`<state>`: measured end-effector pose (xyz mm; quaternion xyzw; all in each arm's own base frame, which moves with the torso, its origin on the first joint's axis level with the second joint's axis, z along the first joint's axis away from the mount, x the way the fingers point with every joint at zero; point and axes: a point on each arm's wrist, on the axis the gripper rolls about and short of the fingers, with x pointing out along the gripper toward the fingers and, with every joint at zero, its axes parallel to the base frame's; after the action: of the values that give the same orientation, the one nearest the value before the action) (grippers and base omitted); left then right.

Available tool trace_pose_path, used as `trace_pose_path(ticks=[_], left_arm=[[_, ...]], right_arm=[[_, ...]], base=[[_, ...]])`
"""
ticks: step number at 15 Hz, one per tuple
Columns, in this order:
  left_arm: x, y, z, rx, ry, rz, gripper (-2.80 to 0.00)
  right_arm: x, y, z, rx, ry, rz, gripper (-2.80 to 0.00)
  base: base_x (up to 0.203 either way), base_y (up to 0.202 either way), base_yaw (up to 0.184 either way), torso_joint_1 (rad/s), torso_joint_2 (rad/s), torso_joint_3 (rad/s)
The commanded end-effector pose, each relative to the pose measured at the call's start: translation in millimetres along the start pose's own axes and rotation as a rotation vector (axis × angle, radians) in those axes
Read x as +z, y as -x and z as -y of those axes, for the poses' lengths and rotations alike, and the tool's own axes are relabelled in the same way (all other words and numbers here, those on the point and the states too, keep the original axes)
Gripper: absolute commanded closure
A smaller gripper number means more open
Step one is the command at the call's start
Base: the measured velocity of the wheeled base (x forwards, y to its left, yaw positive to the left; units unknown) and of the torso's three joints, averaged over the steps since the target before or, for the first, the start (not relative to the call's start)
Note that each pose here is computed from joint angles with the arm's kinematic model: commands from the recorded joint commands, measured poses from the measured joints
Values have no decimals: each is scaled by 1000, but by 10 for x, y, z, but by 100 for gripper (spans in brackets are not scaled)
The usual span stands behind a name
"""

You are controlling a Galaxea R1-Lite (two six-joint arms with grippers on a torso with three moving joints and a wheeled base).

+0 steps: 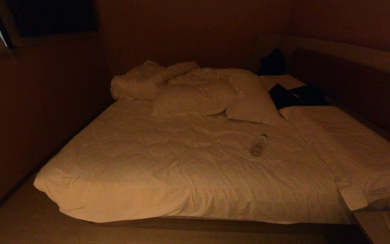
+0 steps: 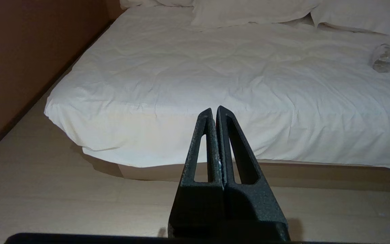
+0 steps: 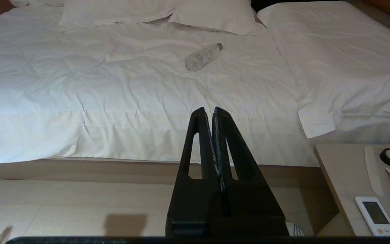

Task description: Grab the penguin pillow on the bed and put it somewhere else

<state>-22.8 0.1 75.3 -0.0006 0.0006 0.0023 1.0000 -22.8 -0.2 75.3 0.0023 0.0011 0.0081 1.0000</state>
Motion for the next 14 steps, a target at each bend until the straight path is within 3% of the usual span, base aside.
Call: trace_pose_path(ticks=[1,14], left_arm=[[0,0,0,1,0,0,0],[0,0,0,0,0,0,0]], right_arm=[[-5,-2,1,-2,-1,-3,0],[-7,-3,0,-1,0,-4,0]], base=[[0,0,0,0,0,0],[0,0,0,0,0,0]])
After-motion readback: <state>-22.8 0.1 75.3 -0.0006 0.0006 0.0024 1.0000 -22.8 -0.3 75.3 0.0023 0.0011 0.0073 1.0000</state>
